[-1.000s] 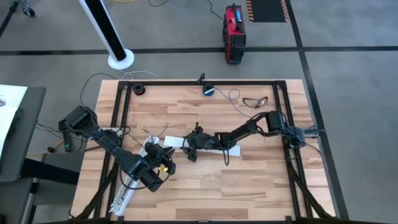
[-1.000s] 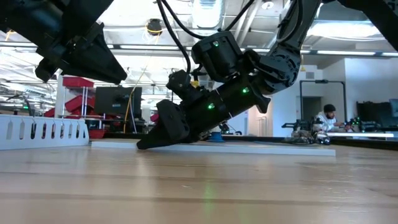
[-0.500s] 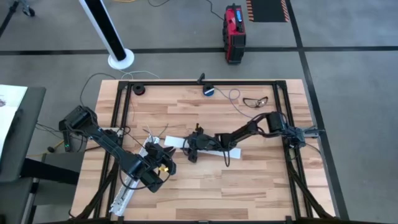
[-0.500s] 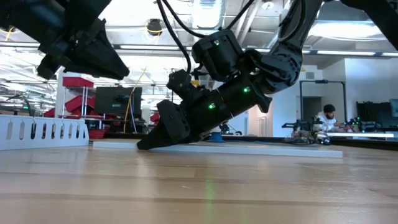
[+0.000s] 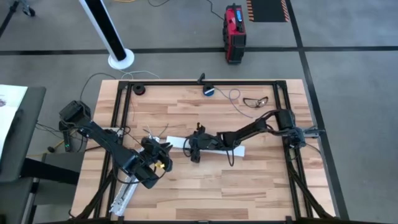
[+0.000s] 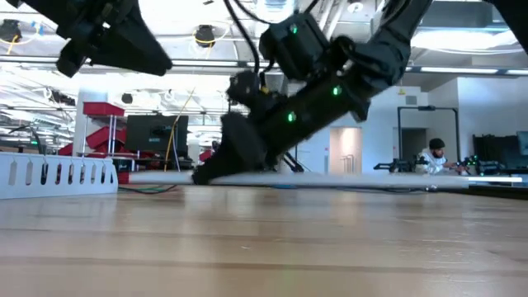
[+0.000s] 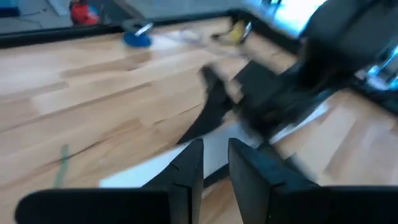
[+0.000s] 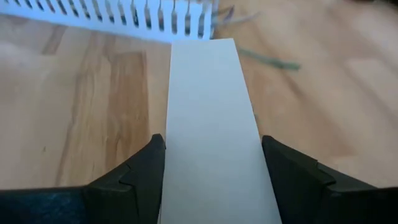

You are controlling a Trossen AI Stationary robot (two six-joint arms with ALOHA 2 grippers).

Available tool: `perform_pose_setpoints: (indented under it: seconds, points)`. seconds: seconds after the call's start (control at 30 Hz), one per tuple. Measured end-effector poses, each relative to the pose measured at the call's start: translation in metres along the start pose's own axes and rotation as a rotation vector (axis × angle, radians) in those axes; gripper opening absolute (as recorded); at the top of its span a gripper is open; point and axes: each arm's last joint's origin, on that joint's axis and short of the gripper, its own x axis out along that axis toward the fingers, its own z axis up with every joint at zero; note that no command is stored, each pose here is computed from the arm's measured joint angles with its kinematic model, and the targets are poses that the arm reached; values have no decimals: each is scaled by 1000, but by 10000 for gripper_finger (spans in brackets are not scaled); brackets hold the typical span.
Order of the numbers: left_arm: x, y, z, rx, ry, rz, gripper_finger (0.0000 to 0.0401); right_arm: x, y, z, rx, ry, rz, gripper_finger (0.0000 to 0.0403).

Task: Ziptie cables
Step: Close the white cable duct

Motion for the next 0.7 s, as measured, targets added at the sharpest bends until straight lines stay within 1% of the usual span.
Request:
perform_pose_setpoints:
  seconds: [0.07,0.13,0.23,0.27,0.3,0.33,0.43,0.5,0.53,0.6,0.63,0.7]
  points:
    - [-1,7,0,14,50,30,70,-4,-1,7,-13,-10,-5,223]
    - [-1,12,-3,57,133,64,70,-9,-3,13,-13,-8,-11,223]
    - [-2,24,-16,137,236,106,70,-20,-8,26,-15,-20,-22,223]
    - [-2,29,-21,142,251,123,70,-24,-9,31,-23,-22,-29,223]
    - [-1,36,-25,129,260,149,70,-28,-10,36,-38,-22,-40,223]
    - [0,43,-28,88,263,187,69,-32,-12,39,-57,-18,-45,223]
    - [4,70,-35,-74,213,336,64,-45,-18,50,-90,-11,-52,223]
    - [5,82,-38,-154,178,395,60,-53,-22,58,-100,-13,-57,223]
    - [6,87,-39,-181,171,427,59,-58,-23,62,-107,-18,-59,223]
    - [7,98,-42,-184,214,513,57,-67,-27,68,-117,-10,-64,223]
    - [9,99,-45,-192,237,516,57,-70,-28,71,-117,-18,-64,223]
    - [12,99,-50,-246,244,491,57,-79,-29,77,-117,-22,-64,223]
